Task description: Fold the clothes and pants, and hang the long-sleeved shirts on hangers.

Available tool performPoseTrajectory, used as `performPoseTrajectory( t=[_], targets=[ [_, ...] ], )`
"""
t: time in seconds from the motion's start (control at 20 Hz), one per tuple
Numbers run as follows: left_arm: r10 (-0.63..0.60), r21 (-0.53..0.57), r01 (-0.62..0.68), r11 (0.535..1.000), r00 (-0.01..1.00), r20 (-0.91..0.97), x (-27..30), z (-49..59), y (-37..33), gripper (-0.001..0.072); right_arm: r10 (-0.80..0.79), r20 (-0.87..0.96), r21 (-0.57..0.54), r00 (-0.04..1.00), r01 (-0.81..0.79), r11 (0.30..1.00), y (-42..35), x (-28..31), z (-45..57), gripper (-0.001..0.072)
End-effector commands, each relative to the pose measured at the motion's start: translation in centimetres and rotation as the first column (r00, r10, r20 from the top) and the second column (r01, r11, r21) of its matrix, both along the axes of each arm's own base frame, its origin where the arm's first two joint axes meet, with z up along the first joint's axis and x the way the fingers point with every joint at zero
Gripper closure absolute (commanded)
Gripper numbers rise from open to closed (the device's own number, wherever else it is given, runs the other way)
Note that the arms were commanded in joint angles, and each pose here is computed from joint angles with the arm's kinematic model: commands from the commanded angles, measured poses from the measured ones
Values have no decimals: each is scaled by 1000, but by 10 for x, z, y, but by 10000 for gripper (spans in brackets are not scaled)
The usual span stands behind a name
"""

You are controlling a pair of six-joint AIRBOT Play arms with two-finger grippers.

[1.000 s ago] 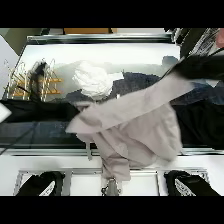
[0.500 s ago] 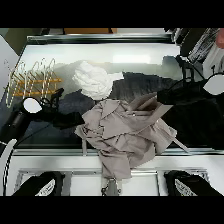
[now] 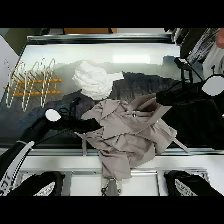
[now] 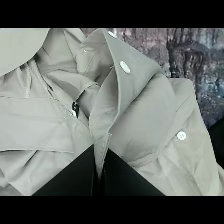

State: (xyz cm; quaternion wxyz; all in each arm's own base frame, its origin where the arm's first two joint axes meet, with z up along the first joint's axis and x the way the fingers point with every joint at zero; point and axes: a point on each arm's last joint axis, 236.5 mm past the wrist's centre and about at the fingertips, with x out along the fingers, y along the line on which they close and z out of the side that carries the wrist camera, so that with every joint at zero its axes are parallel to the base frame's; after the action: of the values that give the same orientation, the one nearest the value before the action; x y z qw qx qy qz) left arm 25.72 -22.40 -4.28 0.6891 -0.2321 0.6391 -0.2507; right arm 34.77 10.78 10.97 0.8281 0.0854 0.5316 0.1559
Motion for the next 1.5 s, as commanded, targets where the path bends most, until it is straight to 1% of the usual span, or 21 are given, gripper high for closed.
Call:
performPoseTrajectory(
  t=[0.0,0.15,0.3,0.5,0.7,0.75,0.85,0.95,1.0,1.1,1.15,1.2,1.25,1.35,1.45],
  targets=[
    [-34,16,35,999,999,-30,8,-26,-22,137,1,-3,4,1000,-1,1000,1,0,0,698],
    [-35,23,37,999,997,-71,20,-40,-28,137,2,-4,4,1000,-2,1000,1,-1,0,698],
    [-42,22,43,999,997,-66,31,-45,-38,137,2,-5,4,1000,-2,1000,1,-1,0,698],
    [-86,16,87,996,996,-23,43,-41,-64,137,2,-5,4,1000,-2,1000,1,-1,0,698],
    [-129,7,129,992,991,-23,45,-41,-87,138,2,-5,4,1000,-2,1000,1,-1,0,698],
    [-137,5,137,991,990,-19,45,-39,-91,278,2,-5,4,1000,-2,1000,1,-1,0,698],
    [-142,0,142,990,990,-8,48,-35,-95,689,2,-5,3,1000,-2,1000,1,-1,0,698],
    [-151,-22,151,988,988,-3,55,-18,-93,694,-3,4,-10,1000,3,1000,-3,1,1,698],
    [-145,-45,146,988,989,29,67,5,-88,694,-5,20,-33,1000,6,999,-8,3,9,698],
    [-95,-109,119,987,974,204,107,94,-72,694,-10,108,-78,994,19,997,-21,13,49,699],
    [-57,-141,111,984,939,339,125,158,-61,694,-11,197,-81,980,28,996,-23,20,87,698],
    [-19,-168,110,980,882,470,134,223,-50,695,-15,293,-65,956,35,997,-22,25,128,698],
    [19,-188,116,975,803,596,133,289,-40,695,-31,397,-31,917,48,998,-19,25,177,699],
    [89,-220,156,963,587,805,100,419,-23,694,-40,580,61,813,6,998,-5,8,268,698],
    [152,-243,199,950,385,910,48,512,-9,694,-53,732,141,679,-75,987,10,-23,347,698]
  ],
)
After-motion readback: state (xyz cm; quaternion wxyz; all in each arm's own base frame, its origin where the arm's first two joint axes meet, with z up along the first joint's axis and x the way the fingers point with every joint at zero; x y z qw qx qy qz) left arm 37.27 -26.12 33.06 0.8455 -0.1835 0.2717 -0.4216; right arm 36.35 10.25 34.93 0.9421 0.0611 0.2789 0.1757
